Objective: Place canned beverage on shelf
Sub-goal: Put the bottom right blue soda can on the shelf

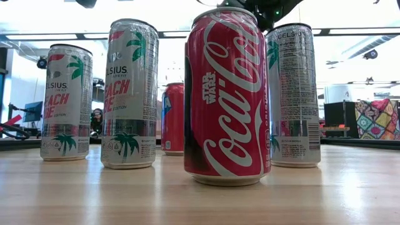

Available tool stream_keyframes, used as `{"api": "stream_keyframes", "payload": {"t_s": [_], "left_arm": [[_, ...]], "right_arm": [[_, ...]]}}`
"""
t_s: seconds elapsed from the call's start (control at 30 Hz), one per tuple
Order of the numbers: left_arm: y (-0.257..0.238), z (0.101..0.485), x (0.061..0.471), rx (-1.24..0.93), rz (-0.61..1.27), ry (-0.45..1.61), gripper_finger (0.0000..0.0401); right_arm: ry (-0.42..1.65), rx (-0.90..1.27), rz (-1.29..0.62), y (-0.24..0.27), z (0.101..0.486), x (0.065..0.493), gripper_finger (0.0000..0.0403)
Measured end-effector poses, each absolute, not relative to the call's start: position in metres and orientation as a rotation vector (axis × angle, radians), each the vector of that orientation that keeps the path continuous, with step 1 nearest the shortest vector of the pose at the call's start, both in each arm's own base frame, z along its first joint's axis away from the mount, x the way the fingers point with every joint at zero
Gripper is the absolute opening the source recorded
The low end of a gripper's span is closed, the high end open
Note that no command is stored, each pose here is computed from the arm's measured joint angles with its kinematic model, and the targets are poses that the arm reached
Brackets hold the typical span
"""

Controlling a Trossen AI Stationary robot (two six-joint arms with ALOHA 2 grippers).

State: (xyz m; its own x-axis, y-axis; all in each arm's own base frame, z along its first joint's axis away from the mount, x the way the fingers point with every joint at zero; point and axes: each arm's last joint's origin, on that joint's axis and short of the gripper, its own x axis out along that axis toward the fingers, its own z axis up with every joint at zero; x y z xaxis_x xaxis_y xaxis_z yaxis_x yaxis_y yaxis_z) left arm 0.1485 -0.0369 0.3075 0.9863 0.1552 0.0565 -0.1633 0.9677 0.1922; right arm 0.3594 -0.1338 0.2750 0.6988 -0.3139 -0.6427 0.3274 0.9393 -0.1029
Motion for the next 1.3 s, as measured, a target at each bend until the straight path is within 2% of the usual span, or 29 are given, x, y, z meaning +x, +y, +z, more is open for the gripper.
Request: {"api": "stream_keyframes", "payload": {"t_s": [0.23,0.5,0.77,1.3], "left_arm": [[-0.037,0.307,0.149,0.198,0.161,-0.041,0.0037],[-0.037,0.307,0.149,0.199,0.161,-0.039,0.0037],[-0.037,0.307,0.149,0.2,0.161,-0.036,0.0037],[-0.037,0.307,0.149,0.204,0.16,-0.035,0.0037]], "right_arm": [[0.674,0.006,-0.392,-0.139,0.278,0.36,0.0012],[0.67,0.077,-0.281,-0.134,0.277,0.361,0.0012],[0.75,0.017,-0.386,-0.143,0.253,0.369,0.0012],[0.733,0.033,-0.392,-0.137,0.255,0.371,0.0012]]}}
